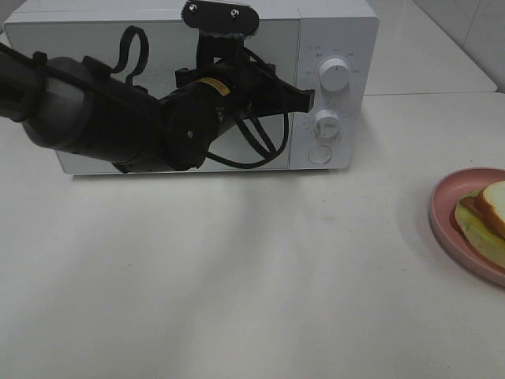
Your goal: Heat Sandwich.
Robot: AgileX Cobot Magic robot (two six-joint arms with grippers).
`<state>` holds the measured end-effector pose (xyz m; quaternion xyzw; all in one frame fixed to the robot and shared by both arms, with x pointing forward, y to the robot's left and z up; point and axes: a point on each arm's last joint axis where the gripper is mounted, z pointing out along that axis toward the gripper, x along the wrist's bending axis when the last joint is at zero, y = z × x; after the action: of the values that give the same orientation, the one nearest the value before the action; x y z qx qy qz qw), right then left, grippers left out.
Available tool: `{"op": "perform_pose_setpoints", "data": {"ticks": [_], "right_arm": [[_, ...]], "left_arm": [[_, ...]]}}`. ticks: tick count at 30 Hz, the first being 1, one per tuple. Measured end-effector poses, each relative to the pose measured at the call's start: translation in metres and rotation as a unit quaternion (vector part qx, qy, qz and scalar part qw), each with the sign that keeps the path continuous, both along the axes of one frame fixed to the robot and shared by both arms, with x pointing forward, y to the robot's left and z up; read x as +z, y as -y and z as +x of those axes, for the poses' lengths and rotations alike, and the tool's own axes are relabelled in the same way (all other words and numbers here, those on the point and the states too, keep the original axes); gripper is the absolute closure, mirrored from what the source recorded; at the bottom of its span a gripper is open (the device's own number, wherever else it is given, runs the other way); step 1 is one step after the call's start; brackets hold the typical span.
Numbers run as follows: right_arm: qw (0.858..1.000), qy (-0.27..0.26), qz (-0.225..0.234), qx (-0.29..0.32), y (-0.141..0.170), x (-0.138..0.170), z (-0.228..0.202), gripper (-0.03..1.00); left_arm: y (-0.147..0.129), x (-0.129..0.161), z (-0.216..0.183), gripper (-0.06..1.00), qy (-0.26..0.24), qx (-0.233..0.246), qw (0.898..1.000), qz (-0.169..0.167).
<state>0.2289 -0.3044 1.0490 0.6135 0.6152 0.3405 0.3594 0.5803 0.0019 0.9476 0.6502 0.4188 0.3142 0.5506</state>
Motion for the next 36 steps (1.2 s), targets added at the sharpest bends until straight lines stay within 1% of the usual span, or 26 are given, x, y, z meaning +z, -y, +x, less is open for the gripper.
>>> {"op": "perform_pose_setpoints", "data": {"ticks": [10,13,18,21,22,23,25,26,27,29,30,31,32,33,34,35,36], "right_arm": [[1.0,0.0,0.0,0.0,0.0,0.0,0.0,0.21],[1.0,0.0,0.0,0.0,0.0,0.0,0.0,0.21],[1.0,0.0,0.0,0.0,0.0,0.0,0.0,0.21],[1.0,0.0,0.0,0.0,0.0,0.0,0.0,0.21],[1.0,0.0,0.0,0.0,0.0,0.0,0.0,0.21],[1.0,0.0,0.0,0.0,0.0,0.0,0.0,0.21],[1.0,0.0,0.0,0.0,0.0,0.0,0.0,0.21],[1.0,0.0,0.0,0.0,0.0,0.0,0.0,0.21],[1.0,0.0,0.0,0.0,0.0,0.0,0.0,0.21],[1.0,0.0,0.0,0.0,0.0,0.0,0.0,0.21],[1.0,0.0,0.0,0.0,0.0,0.0,0.0,0.21],[1.0,0.0,0.0,0.0,0.0,0.0,0.0,0.21],[1.0,0.0,0.0,0.0,0.0,0.0,0.0,0.21],[1.0,0.0,0.0,0.0,0.0,0.0,0.0,0.21],[1.0,0.0,0.0,0.0,0.0,0.0,0.0,0.21],[1.0,0.0,0.0,0.0,0.0,0.0,0.0,0.21],[1.0,0.0,0.0,0.0,0.0,0.0,0.0,0.21]], "left_arm": [[0.0,0.0,-0.002,0.94,-0.008,0.0,1.0,0.0],[-0.007,0.003,-0.007,0.94,-0.015,0.014,1.0,-0.01],[-0.013,0.004,-0.013,0.94,-0.019,0.019,1.0,-0.01],[-0.016,0.004,-0.023,0.94,-0.042,0.008,0.999,-0.001],[-0.016,0.004,-0.023,0.94,-0.042,0.008,0.999,-0.001],[-0.015,0.004,-0.028,0.94,-0.067,-0.005,0.998,0.006],[-0.014,0.004,-0.033,0.93,-0.094,-0.019,0.995,0.013],[-0.014,0.007,-0.038,0.81,-0.122,-0.035,0.992,0.02],[-0.014,0.007,-0.038,0.81,-0.122,-0.035,0.992,0.02],[-0.013,0.007,-0.044,0.61,-0.156,-0.054,0.986,0.031],[-0.013,0.008,-0.05,0.3,-0.19,-0.073,0.978,0.043],[-0.013,0.008,-0.053,0.19,-0.204,-0.081,0.974,0.047],[-0.013,0.008,-0.053,0.19,-0.204,-0.081,0.974,0.047],[-0.013,0.009,-0.057,0.1,-0.222,-0.091,0.969,0.053],[-0.013,0.011,-0.06,0.05,-0.234,-0.099,0.966,0.057],[-0.014,0.014,-0.067,0.0,-0.257,-0.119,0.956,0.071],[-0.014,0.014,-0.067,0.0,-0.257,-0.119,0.956,0.071]]}}
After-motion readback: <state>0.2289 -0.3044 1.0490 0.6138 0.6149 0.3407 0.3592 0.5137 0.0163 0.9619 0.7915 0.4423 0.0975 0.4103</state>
